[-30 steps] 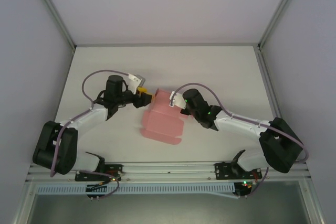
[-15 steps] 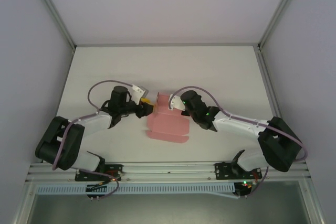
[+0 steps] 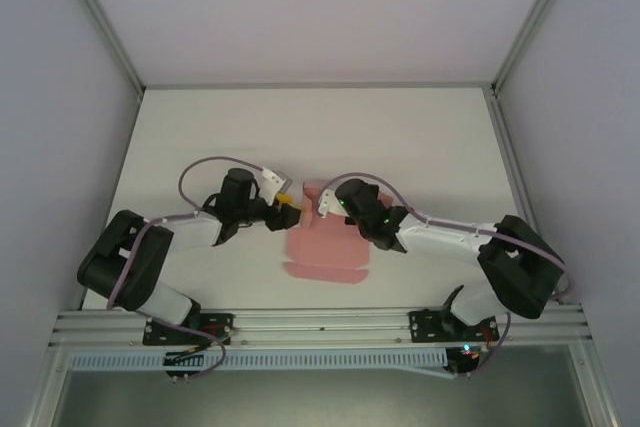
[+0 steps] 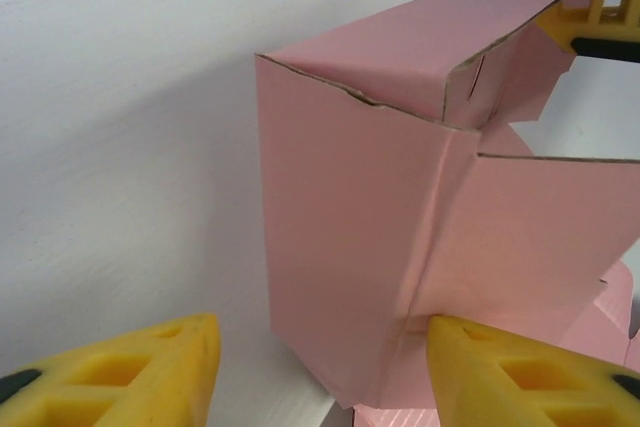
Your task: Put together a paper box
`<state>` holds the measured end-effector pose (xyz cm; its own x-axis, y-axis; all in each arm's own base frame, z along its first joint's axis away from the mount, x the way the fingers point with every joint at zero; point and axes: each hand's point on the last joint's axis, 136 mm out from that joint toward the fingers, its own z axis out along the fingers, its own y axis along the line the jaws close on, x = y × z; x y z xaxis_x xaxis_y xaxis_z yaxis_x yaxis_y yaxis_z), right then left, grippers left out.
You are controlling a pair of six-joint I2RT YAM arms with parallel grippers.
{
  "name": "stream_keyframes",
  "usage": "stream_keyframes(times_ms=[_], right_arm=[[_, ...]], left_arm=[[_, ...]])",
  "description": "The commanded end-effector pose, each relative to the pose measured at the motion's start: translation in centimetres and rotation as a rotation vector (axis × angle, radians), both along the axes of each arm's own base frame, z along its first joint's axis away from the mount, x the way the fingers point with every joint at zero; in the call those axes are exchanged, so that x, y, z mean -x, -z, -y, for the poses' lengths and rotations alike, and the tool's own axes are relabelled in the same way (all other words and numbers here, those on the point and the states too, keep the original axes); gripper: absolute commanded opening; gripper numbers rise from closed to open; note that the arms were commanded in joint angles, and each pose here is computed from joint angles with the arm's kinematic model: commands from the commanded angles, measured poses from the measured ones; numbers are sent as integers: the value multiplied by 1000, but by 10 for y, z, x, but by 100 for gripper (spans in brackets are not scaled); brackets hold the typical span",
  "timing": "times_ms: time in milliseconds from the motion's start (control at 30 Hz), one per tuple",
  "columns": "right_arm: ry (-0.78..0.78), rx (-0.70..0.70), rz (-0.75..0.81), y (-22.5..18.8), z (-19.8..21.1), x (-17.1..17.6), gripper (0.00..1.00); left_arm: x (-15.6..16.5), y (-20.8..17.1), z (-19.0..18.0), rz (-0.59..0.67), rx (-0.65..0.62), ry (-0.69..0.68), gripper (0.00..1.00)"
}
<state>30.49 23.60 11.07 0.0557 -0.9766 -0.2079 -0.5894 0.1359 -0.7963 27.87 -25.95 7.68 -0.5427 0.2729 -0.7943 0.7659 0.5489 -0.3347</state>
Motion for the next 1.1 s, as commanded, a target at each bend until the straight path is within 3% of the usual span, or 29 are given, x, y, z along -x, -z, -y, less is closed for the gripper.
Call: stream_keyframes(times_ms=[0,233,500,800,967,1067], right_arm=[[-10,24,33,2,-2,3,0],[8,61,76,3,3,7,0],[7,60,70,2,4,9,0],[-6,62,84,4,2,15,0],[15,61,85,10,4,24,0],[19,67,82,14,4,30,0]], left_arm=[[-10,-5,7,38,-7,6,61],[2,-5,10,33,-2,22,77],[16,-4,15,22,-6,76,76],[9,5,24,21,-10,30,69],[0,6,18,84,-21,-73,51],[-6,5,18,101,-28,-110,46]])
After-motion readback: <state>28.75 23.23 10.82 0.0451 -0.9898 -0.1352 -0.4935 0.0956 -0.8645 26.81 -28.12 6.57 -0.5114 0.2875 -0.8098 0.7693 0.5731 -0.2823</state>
